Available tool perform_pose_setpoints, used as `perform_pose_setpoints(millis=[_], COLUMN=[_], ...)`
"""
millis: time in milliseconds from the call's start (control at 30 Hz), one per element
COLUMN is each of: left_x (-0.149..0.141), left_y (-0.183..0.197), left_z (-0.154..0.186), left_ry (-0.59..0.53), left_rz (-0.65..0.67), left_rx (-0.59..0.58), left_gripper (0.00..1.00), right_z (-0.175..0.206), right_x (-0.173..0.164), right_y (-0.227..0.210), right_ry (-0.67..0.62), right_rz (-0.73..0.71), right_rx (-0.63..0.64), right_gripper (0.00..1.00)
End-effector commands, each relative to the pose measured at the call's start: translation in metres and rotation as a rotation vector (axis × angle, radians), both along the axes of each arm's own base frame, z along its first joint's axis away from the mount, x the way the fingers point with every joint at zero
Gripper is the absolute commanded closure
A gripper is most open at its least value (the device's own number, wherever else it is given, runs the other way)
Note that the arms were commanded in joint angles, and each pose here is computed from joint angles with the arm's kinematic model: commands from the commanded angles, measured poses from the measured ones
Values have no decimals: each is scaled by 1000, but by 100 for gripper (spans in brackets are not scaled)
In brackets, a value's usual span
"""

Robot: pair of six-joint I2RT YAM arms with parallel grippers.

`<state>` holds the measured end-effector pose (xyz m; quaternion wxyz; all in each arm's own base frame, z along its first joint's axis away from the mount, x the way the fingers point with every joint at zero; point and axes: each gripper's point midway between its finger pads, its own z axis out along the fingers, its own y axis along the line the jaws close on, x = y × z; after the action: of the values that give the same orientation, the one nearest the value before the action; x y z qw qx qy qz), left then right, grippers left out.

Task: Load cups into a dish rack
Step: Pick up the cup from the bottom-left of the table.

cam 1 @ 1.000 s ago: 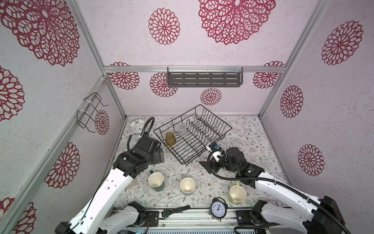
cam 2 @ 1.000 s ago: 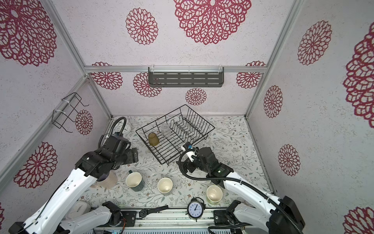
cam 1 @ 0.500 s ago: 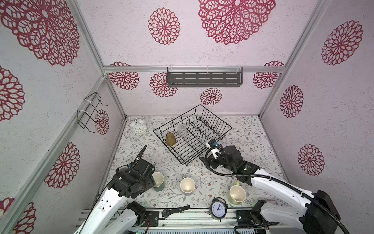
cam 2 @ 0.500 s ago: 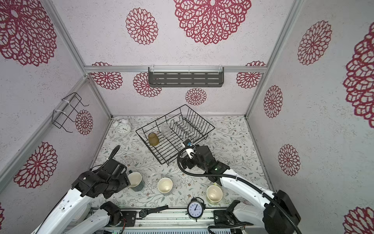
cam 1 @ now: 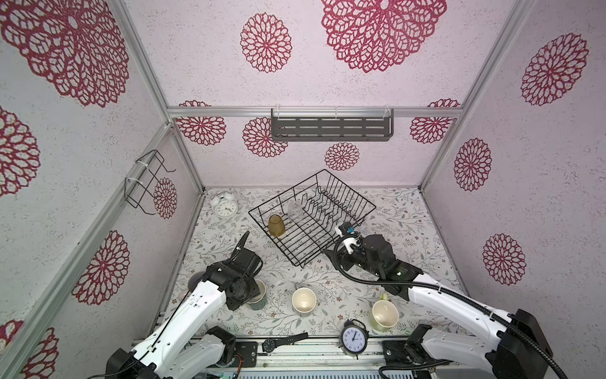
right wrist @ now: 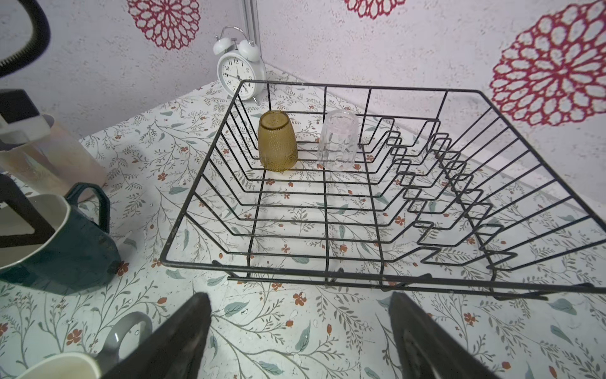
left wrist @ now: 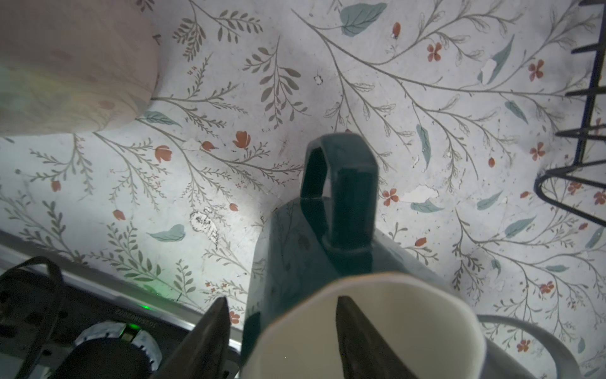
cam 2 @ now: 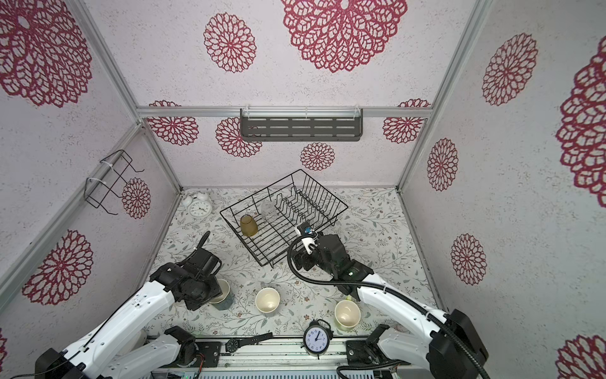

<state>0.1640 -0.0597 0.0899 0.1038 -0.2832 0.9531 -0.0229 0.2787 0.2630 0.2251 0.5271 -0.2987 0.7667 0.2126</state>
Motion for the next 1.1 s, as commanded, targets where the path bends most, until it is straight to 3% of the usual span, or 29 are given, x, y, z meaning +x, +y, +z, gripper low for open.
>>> perform_pose_setpoints(millis=[0, 233, 533, 700, 967, 1000, 1033, 1067], left_x=[10, 13, 20, 27, 53, 58, 65, 71], left_y=[-4, -9, -13, -15, -18, -19, -22, -25], left_z=[-1, -11, 4, 31, 121, 134, 148, 161], left_ry=[-68, -76, -116, -181, -464, -510, -566, -615], left_rz=[35, 31, 0, 24, -46, -52, -61, -70], left_rx=[-44, -89, -112, -153, -203, -210, -229, -250], left_gripper=[49, 71, 100, 100, 100, 100, 100, 100], right_z=[30, 26, 31, 33, 42, 41, 41, 41], right_x=[1, 1, 4, 4, 5, 4, 5, 7], right_y=[-3, -5, -2, 1, 3, 5, 6, 5], right_ry=[-78, -63, -79, -74, -86, -87, -98, -101], right_rz=[-29, -50, -44, -38, -35, -18, -8, -26], right_rx=[89, 135, 150, 163, 154, 145, 128, 127], right_gripper=[12, 13, 14, 14, 14, 13, 2, 1])
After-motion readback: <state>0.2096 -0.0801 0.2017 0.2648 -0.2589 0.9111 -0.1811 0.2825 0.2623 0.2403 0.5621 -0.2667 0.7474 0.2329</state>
